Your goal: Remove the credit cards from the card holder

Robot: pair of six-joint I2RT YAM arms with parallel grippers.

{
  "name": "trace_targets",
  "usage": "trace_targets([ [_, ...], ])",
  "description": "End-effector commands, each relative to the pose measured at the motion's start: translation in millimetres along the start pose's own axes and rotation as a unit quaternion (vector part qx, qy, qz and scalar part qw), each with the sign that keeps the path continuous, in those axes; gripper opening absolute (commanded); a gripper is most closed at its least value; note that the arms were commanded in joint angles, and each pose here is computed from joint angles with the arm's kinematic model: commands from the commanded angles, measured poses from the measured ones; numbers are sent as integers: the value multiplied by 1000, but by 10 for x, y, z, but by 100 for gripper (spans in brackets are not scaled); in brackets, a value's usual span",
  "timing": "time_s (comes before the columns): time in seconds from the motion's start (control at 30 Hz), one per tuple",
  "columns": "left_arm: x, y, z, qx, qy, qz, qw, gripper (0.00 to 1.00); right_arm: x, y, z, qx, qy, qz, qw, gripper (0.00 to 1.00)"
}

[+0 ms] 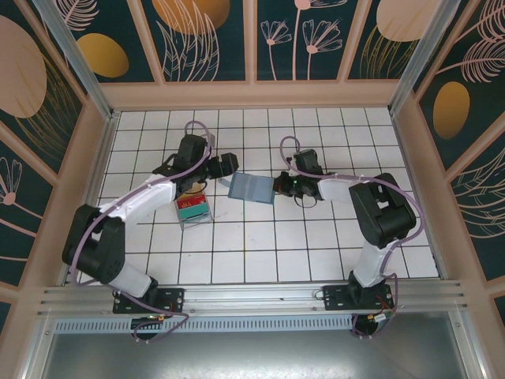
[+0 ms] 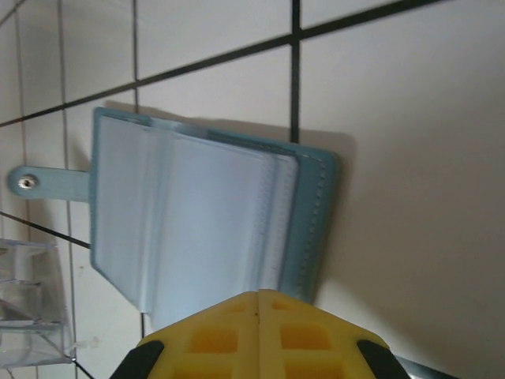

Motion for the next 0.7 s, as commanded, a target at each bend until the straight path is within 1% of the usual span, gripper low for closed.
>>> trace_targets([
  [0.0, -70, 10, -189, -29, 21, 57, 998, 82, -74, -79, -91, -18, 11, 1, 1000, 0],
  [0.07, -151, 31, -331, -36, 43, 65, 996, 78, -89, -105, -126, -23, 16, -1, 1000, 0],
  [0.17, -270, 79, -528, -27, 73, 70, 995, 78, -99, -133, -152, -31, 20, -4, 999, 0],
  [0.47, -406, 109, -774, -10, 100, 69, 993, 78, -103, -159, -198, -36, 28, -4, 999, 0],
  [0.6, -503, 183, -885, 14, 117, 73, 990, 77, -99, -163, -208, -33, 30, -6, 999, 0],
  [0.67, -555, 171, -929, 10, 127, 74, 989, 77, -103, -168, -212, -34, 30, -7, 999, 0],
])
Point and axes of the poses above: each hand's point on the last joint's axis, 136 mm out from that joint toward the fingers, its own z axis back along the fingers, its own y axis along the line the jaws close on, x = y × z, the point moved 9 cm from there along z, back along the fingers, and after that the axes turned 2 degrees about z, right-handed, at the moved point
